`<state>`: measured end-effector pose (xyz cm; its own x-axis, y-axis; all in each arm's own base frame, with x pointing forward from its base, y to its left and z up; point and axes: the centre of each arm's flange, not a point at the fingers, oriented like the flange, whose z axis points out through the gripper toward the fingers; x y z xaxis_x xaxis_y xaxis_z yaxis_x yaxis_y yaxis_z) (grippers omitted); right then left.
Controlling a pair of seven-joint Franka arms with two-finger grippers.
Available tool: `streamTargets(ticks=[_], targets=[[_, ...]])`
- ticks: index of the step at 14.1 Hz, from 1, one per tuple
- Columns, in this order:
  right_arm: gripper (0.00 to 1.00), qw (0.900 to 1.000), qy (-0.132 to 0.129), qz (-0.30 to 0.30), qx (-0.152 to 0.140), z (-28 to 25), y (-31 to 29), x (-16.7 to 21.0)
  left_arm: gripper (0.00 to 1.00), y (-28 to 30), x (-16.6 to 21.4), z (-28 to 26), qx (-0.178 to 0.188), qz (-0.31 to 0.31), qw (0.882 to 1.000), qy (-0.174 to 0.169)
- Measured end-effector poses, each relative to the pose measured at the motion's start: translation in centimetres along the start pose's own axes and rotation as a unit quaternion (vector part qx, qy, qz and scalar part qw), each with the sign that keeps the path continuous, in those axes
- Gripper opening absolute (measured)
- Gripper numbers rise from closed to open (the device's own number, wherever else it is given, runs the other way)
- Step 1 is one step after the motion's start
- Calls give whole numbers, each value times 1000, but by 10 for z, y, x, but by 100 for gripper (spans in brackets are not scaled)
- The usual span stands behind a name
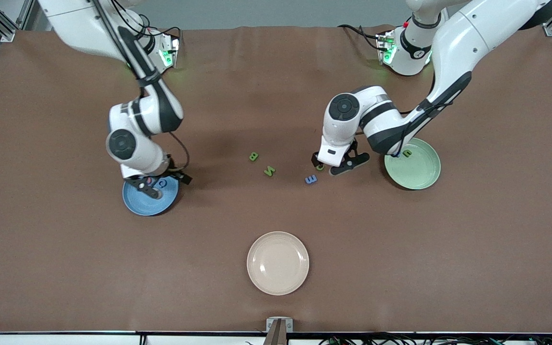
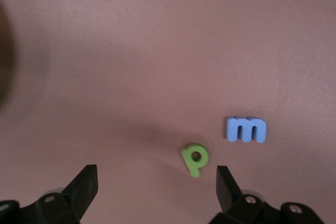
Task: Sort uppercase to blue plate, lowercase to green plate
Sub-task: 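Grasp the green p with the left gripper while the right gripper grasps the green B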
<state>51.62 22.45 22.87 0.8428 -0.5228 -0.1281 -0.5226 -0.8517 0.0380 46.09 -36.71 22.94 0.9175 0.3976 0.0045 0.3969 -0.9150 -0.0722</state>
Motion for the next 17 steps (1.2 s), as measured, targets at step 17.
streamTargets(ticks=[17], targets=[[100, 998, 34, 3, 49, 58, -120, -177, 70, 18, -13, 52, -30, -11, 999, -19]])
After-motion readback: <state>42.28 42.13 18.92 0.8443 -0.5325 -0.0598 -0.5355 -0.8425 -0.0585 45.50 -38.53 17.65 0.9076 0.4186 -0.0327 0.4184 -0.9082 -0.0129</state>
